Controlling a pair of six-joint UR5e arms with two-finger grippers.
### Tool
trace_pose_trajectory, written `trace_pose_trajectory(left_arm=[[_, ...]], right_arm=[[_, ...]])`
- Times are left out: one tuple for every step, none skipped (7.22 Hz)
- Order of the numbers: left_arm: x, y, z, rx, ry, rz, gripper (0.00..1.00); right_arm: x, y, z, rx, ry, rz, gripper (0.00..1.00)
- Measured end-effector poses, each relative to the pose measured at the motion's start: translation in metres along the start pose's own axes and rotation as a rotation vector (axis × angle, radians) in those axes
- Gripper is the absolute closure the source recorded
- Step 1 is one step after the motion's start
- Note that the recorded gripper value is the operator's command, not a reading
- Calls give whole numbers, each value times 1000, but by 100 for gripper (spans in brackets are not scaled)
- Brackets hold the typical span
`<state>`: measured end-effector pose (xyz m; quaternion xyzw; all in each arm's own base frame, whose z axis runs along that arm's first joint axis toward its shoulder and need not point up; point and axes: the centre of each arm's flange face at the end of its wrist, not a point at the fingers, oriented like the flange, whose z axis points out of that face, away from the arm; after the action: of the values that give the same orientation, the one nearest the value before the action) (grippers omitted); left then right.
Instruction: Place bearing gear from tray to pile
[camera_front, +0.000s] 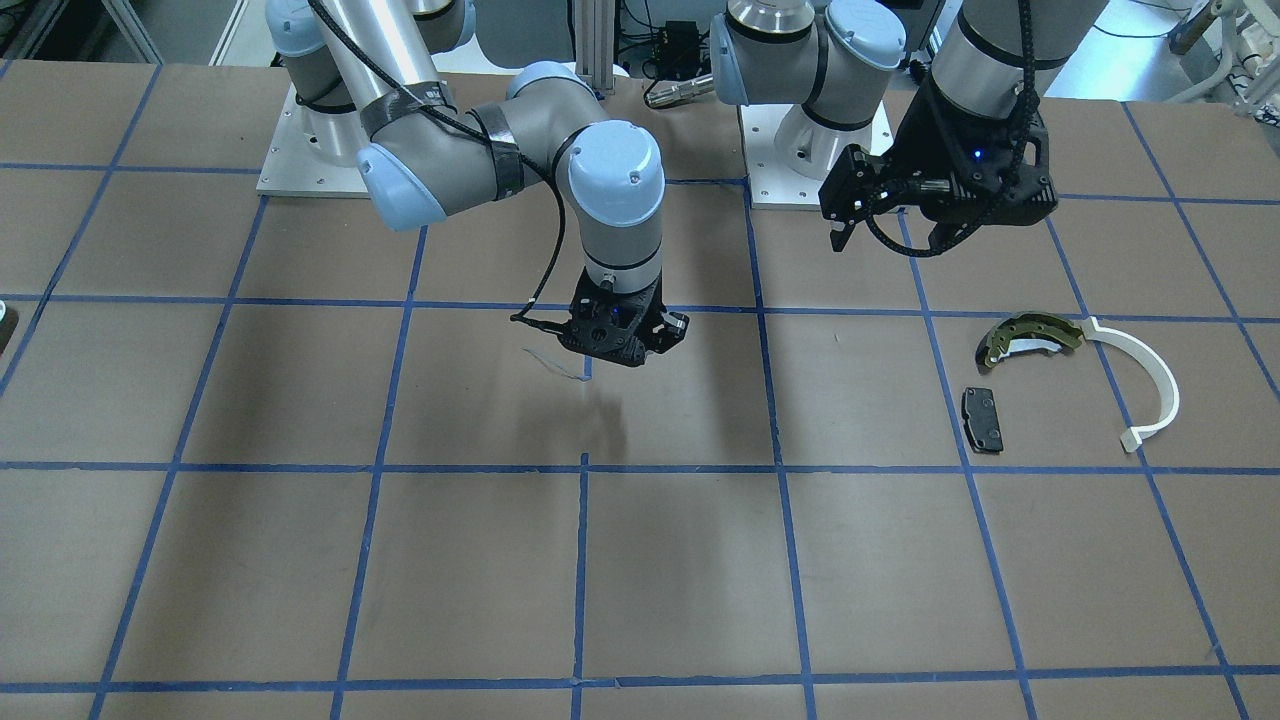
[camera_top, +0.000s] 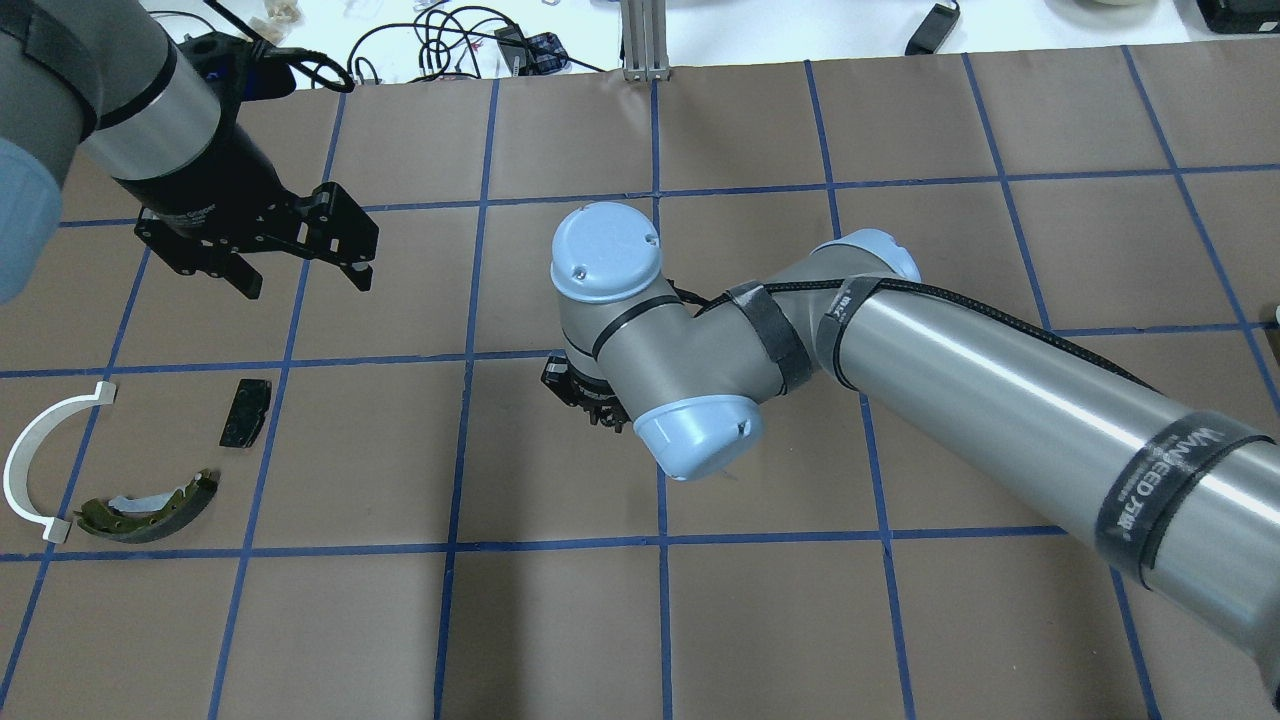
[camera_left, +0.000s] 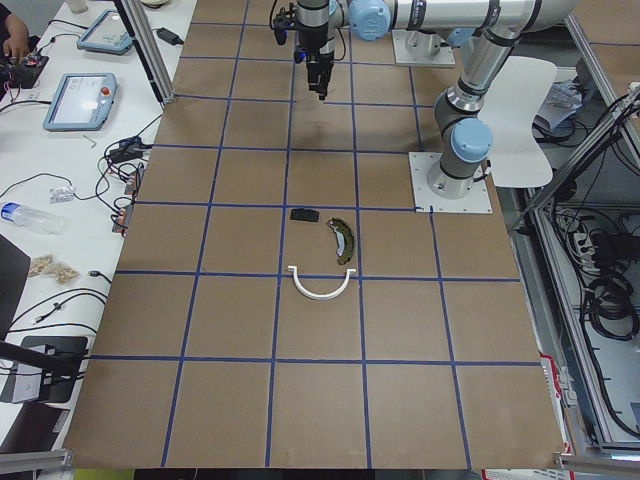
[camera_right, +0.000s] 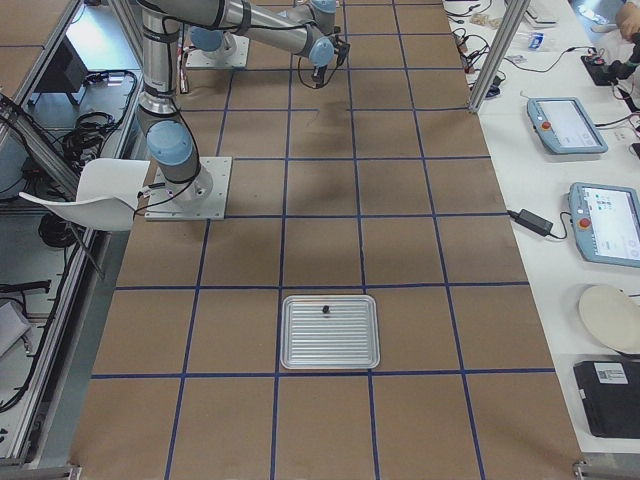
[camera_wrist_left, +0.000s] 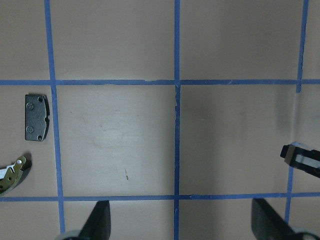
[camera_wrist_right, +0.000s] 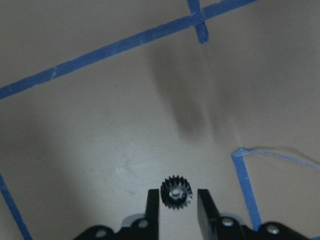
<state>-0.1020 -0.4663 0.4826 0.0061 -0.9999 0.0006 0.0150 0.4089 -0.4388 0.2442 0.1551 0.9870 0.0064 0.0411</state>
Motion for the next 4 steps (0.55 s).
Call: trace_pose_trajectory(left_arm=[[0, 0, 0, 0, 0, 0, 0], [0, 0, 0, -1, 0, 0, 0], [0, 0, 0, -1, 0, 0, 0], [0, 0, 0, 0, 0, 0, 0]], right_arm=[[3, -9, -3, 32, -5, -32, 0], [15, -28, -10, 55, -4, -68, 0], [40, -57, -25, 63, 3, -95, 0], [84, -92, -51, 48, 25, -134, 0]])
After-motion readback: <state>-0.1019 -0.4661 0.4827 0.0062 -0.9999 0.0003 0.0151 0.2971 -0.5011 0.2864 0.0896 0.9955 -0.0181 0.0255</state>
